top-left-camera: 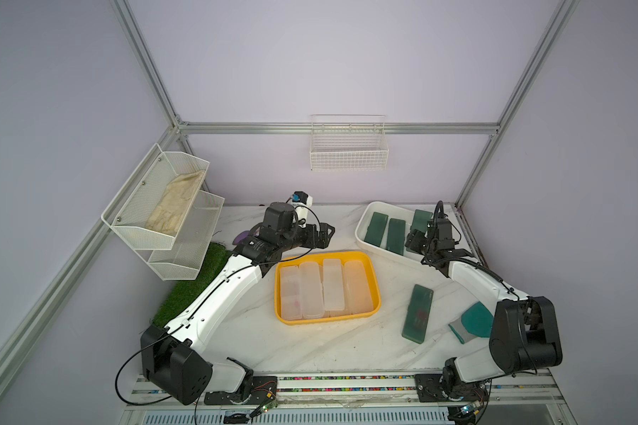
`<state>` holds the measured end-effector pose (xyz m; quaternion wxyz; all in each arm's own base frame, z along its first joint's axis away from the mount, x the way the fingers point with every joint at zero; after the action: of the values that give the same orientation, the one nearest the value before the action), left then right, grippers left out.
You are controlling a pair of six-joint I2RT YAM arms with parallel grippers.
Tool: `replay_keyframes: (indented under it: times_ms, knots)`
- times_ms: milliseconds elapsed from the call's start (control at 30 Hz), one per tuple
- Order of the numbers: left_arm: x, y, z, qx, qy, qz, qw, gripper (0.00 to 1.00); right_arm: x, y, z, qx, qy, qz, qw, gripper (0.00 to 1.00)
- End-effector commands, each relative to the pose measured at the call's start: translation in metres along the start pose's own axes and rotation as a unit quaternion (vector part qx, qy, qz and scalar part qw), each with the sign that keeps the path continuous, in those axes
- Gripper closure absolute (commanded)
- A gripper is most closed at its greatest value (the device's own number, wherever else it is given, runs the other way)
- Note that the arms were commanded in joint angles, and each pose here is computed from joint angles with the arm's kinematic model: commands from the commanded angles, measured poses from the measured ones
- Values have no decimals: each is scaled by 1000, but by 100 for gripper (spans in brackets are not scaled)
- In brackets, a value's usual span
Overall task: Place the pencil cases by color into the storage box
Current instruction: Place the pencil case at the storage box.
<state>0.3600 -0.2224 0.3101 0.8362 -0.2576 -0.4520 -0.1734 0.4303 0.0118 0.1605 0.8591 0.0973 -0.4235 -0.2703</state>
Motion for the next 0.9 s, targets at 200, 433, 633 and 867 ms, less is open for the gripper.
replay_keyframes:
  times_ms: [200,433,633,867]
  knots:
    - [-2,-54,-1,-100,-27,-69,992,0,-3,-20,-33,-6,34,29,999,41]
    - [-1,-64,1,-120,-33,-75,989,0,-6,-22,-55,-6,36,56,998,41]
    - [0,-65,2,-118,-37,-75,989,0,-7,-23,-69,-8,38,67,997,41]
    - [0,-64,0,-118,-38,-72,990,0,-14,-27,-86,-10,50,82,995,41]
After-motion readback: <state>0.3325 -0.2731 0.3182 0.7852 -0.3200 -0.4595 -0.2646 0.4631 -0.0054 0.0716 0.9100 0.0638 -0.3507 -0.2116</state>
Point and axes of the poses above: each gripper's point midway between its finger pads, its own z axis back along the fingers, its own y axis along the line the jaws close on, x = y × z, the point moved 1 cm from there along z, back along the fingers, and after that the axes turned 7 degrees about -z, right-handed, at the moved point
